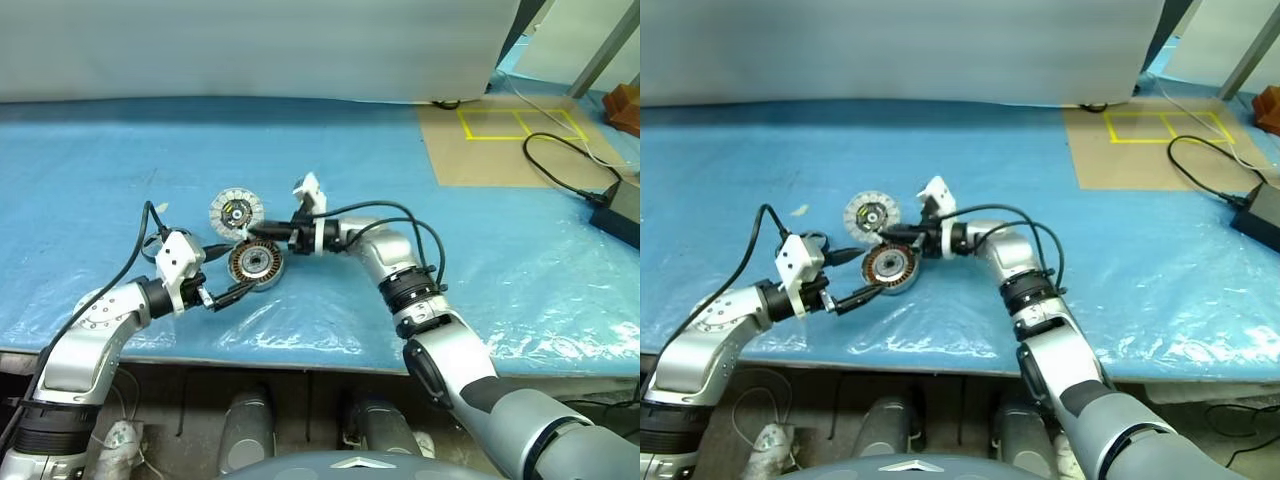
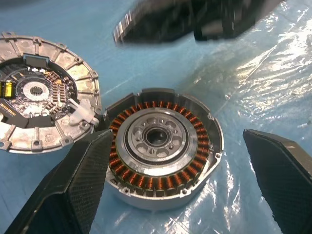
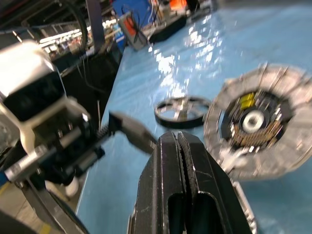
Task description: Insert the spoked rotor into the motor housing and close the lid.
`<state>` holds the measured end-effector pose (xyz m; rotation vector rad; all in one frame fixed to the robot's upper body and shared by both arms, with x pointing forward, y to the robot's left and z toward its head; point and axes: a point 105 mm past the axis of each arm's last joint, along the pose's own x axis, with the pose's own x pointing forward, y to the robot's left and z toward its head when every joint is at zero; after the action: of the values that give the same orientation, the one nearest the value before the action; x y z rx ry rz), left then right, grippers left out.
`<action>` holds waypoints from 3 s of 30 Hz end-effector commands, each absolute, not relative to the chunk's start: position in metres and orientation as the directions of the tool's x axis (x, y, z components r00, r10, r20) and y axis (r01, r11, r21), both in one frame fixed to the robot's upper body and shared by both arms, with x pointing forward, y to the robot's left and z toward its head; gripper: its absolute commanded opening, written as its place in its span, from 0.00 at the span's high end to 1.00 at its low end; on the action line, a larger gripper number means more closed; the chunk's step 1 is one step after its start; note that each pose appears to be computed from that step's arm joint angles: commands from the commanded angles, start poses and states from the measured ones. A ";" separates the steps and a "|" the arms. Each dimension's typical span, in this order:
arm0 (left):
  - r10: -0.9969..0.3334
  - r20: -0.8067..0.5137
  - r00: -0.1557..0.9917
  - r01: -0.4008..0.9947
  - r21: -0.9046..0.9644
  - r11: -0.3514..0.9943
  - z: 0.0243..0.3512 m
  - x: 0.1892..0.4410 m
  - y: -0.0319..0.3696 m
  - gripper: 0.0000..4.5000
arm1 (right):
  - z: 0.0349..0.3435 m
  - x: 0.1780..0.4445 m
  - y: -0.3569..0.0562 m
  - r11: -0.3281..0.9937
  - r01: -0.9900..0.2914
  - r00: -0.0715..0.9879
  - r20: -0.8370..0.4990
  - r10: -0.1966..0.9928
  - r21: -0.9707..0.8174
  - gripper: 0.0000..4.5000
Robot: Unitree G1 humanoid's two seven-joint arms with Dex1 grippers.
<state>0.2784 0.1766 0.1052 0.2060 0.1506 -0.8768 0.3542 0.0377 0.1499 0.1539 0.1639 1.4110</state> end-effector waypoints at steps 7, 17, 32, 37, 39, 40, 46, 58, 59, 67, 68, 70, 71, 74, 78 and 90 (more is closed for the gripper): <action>-0.659 -0.203 0.724 0.690 0.213 0.692 0.126 0.283 0.216 0.00 | 0.176 0.346 0.011 0.182 -0.980 0.181 -0.022 0.983 0.078 1.00; -0.484 -0.155 0.861 0.507 0.182 0.843 0.146 0.279 0.276 0.00 | 0.162 0.344 -0.003 0.293 -0.949 0.292 -0.031 0.956 0.119 1.00; -0.245 -0.092 0.965 0.182 -0.439 0.880 0.096 0.259 0.293 0.00 | 0.138 0.346 -0.010 0.332 -0.933 0.318 -0.112 0.941 0.136 1.00; -0.334 -0.047 0.941 0.321 -0.179 0.930 0.143 0.275 0.282 0.00 | 0.137 0.347 -0.012 0.332 -0.934 0.317 -0.122 0.940 0.133 1.00; -0.387 -0.015 0.922 0.384 -0.091 0.919 0.176 0.286 0.276 0.00 | 0.137 0.348 -0.012 0.332 -0.935 0.317 -0.130 0.940 0.121 1.00; -0.424 -0.020 0.906 0.423 -0.041 0.905 0.190 0.292 0.274 0.00 | 0.137 0.348 -0.012 0.332 -0.936 0.316 -0.131 0.940 0.121 1.00; -0.484 -0.338 0.807 0.549 0.130 0.825 0.197 0.332 0.292 0.00 | 0.130 0.350 -0.007 0.334 -0.935 0.317 -0.146 0.937 0.117 1.00; -0.337 -0.797 0.502 0.818 0.310 0.484 0.215 0.388 0.286 0.00 | 0.119 0.346 -0.008 0.397 -0.904 0.380 -0.128 0.916 0.160 1.00; -0.337 -0.823 0.457 0.847 0.288 0.447 0.211 0.388 0.279 0.00 | 0.118 0.346 -0.009 0.406 -0.899 0.388 -0.126 0.913 0.167 1.00; -0.183 -0.964 0.195 0.952 0.141 0.271 0.185 0.379 0.265 0.00 | 0.112 0.346 -0.016 0.452 -0.876 0.431 -0.143 0.891 0.170 1.00; -0.157 -0.971 0.178 0.957 0.134 0.256 0.183 0.378 0.265 0.00 | 0.112 0.347 -0.016 0.454 -0.874 0.434 -0.143 0.890 0.173 1.00; -0.139 -0.977 0.163 0.965 0.128 0.227 0.180 0.379 0.260 0.00 | 0.112 0.347 -0.015 0.458 -0.872 0.437 -0.144 0.888 0.175 1.00; -0.138 -0.977 0.161 0.967 0.128 0.222 0.180 0.380 0.259 0.00 | 0.112 0.347 -0.014 0.458 -0.871 0.438 -0.144 0.887 0.175 1.00; -0.106 -0.981 0.165 0.965 0.139 0.223 0.176 0.381 0.261 0.00 | 0.112 0.349 -0.013 0.459 -0.873 0.438 -0.150 0.887 0.165 1.00; -0.105 -0.978 0.180 0.964 0.155 0.215 0.171 0.383 0.260 0.00 | 0.112 0.349 -0.011 0.451 -0.879 0.430 -0.151 0.890 0.155 1.00; -0.125 -0.971 0.204 0.957 0.171 0.235 0.153 0.388 0.255 0.00 | 0.110 0.348 -0.014 0.460 -0.873 0.437 -0.161 0.885 0.161 1.00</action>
<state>0.3877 0.2526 0.1497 1.0370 1.0718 -0.9872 0.3494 -0.0181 0.0972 0.0566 0.2839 1.0749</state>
